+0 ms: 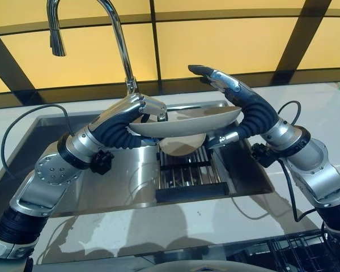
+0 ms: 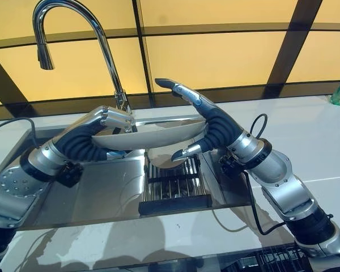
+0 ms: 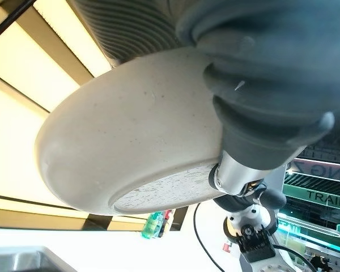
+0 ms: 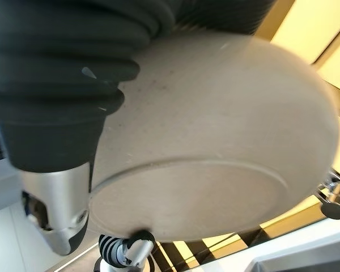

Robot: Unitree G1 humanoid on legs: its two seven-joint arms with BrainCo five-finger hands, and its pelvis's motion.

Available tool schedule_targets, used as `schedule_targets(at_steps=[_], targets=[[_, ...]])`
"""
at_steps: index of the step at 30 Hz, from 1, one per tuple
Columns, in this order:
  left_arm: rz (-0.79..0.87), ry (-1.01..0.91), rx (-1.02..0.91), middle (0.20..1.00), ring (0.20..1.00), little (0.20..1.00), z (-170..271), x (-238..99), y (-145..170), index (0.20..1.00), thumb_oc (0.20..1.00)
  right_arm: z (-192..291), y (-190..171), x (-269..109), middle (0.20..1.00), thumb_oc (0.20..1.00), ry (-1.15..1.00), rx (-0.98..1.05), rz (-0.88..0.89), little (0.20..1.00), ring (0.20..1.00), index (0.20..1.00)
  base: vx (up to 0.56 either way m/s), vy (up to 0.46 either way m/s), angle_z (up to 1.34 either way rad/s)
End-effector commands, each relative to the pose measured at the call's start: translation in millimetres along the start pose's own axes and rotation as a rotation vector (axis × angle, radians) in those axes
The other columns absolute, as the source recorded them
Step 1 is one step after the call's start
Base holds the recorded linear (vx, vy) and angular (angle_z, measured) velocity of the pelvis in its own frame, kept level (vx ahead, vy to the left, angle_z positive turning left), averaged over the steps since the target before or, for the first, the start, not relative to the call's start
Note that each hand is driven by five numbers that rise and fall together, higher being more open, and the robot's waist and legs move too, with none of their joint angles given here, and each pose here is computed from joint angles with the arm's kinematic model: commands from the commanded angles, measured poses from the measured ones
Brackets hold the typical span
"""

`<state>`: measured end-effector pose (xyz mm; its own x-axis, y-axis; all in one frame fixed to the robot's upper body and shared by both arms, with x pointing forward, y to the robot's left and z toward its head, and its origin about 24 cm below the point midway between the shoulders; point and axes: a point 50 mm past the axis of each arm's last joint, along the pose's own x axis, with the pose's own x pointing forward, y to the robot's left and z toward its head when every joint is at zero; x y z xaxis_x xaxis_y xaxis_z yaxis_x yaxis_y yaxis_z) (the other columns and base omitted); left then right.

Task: Pick up plates and place into dishwasher.

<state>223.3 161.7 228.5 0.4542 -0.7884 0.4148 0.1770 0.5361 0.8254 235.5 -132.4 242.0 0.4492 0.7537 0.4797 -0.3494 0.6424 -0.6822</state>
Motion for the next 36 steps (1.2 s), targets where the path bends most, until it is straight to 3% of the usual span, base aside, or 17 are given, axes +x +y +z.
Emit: schedule_targets(at_steps=[1,8,10,13,25,36], targets=[[0.024,-0.156,-0.064,0.2,0.2,0.2,16,20,7,0.2,0.2,26,7,14,1.0,1.0,-0.148,-0.05,0.103,1.0,1.0,1.0,0.0,0.0,0.0],[0.018,-0.181,-0.079,0.2,0.2,0.2,21,21,6,0.2,0.2,24,12,12,1.0,1.0,-0.114,-0.051,0.157,1.0,1.0,1.0,0.0,0.0,0.0],[0.02,-0.178,-0.074,0.2,0.2,0.2,21,21,7,0.2,0.2,22,12,11,0.777,0.777,-0.104,-0.047,0.168,0.777,0.777,0.777,0.0,0.0,0.0],[0.023,-0.168,-0.052,0.2,0.2,0.2,21,20,8,0.2,0.2,19,14,9,0.2,0.2,-0.074,-0.045,0.19,0.2,0.2,0.2,0.0,0.0,0.0],[0.061,-0.158,-0.013,0.2,0.2,0.2,21,13,13,0.2,0.2,15,14,3,0.2,0.2,-0.029,-0.024,0.23,0.2,0.2,0.2,0.0,0.0,0.0],[0.132,-0.116,-0.031,0.2,0.2,0.2,14,11,13,0.2,0.2,11,7,2,0.2,0.2,-0.028,-0.024,0.103,0.2,0.2,0.2,0.0,0.0,0.0]])
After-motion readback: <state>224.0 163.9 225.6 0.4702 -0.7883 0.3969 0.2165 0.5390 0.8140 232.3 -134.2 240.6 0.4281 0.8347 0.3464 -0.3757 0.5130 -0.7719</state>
